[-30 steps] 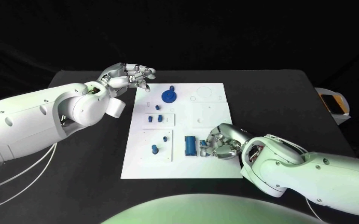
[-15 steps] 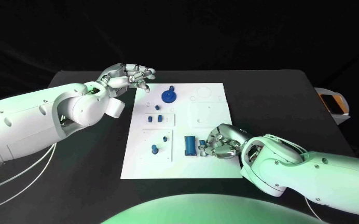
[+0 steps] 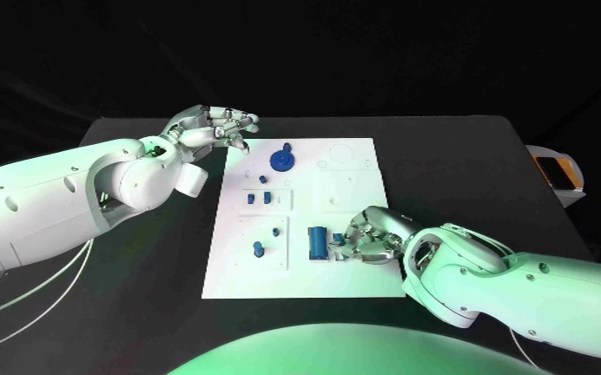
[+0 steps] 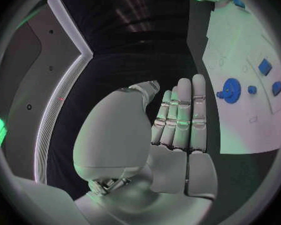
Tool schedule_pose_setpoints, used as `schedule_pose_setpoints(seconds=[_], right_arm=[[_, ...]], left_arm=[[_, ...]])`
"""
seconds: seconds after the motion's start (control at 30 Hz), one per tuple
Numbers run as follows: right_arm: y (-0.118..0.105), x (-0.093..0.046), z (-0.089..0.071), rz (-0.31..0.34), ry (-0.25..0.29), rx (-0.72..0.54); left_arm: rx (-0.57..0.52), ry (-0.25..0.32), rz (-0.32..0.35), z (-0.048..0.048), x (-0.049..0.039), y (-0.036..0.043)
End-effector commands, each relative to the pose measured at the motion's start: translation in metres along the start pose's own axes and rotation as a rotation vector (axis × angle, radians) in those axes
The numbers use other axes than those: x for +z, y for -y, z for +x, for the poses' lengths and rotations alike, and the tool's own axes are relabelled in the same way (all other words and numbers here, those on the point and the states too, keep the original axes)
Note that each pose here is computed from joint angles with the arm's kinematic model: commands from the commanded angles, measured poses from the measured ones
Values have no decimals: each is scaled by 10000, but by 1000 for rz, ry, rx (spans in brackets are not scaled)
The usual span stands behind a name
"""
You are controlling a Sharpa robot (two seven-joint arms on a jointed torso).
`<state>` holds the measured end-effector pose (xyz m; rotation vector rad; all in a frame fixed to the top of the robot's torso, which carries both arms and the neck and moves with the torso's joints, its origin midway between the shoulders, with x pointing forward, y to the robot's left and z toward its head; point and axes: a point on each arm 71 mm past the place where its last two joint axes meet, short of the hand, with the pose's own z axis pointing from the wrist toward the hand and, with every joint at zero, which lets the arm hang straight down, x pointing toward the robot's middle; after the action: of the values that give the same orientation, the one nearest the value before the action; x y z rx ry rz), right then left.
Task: Assemble the parts on the task board
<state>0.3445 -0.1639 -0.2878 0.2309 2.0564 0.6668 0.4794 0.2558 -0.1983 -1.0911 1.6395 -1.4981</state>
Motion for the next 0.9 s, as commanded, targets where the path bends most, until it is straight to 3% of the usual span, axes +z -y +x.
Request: schedule_pose_setpoints(seconds=[0.03,0.57,0.9], right_arm=[[-17,-9,5,-20,-3,0],[10,-62,-19,-27,0,5],[38,-82,5,-50,-63,-25]], left_arm=[[-3,-20,6,22,3,9],[-3,-18,6,18,1,10],[-2,-18,6,15,-1,10]])
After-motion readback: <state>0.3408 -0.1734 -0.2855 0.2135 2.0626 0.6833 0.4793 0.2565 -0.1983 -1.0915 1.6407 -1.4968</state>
